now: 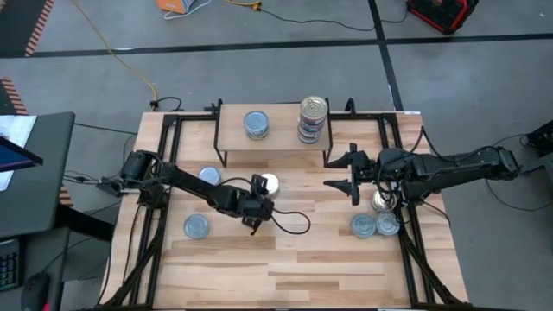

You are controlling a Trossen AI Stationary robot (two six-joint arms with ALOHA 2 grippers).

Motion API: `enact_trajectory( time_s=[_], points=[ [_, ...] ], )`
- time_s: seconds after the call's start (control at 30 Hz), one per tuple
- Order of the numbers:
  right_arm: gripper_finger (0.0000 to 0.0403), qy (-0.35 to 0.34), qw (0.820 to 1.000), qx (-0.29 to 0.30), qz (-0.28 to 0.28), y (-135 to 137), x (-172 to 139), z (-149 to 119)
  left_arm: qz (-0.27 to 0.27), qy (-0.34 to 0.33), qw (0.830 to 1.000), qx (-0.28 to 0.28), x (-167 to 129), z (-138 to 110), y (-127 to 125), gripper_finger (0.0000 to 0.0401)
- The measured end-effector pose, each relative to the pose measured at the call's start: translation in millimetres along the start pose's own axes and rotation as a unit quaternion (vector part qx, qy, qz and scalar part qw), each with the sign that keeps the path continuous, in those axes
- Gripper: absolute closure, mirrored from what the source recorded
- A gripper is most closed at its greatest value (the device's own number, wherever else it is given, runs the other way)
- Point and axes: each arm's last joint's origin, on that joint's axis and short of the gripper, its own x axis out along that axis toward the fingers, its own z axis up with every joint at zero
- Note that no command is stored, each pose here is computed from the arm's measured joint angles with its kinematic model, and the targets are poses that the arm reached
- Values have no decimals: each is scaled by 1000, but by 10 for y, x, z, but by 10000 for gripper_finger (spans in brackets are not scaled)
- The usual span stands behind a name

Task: Stack canned seafood by type on shelf
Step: Stack the pink and blue tuna can on top of the pink and blue tuna can on the shelf

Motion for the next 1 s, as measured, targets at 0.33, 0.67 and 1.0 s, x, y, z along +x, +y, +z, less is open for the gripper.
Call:
enact_trajectory(
  time_s=[0.33,0.67,1.0],
  points=[
    [113,0,1000,0,0,0,0,0,-17,12,1000,-18,-12,-29,-9,393],
    [113,0,1000,0,0,0,0,0,-37,13,998,-50,-72,-19,-114,401],
    [113,-1,1000,0,0,0,-1,2,-79,10,993,-92,-173,6,-200,401]
  ],
)
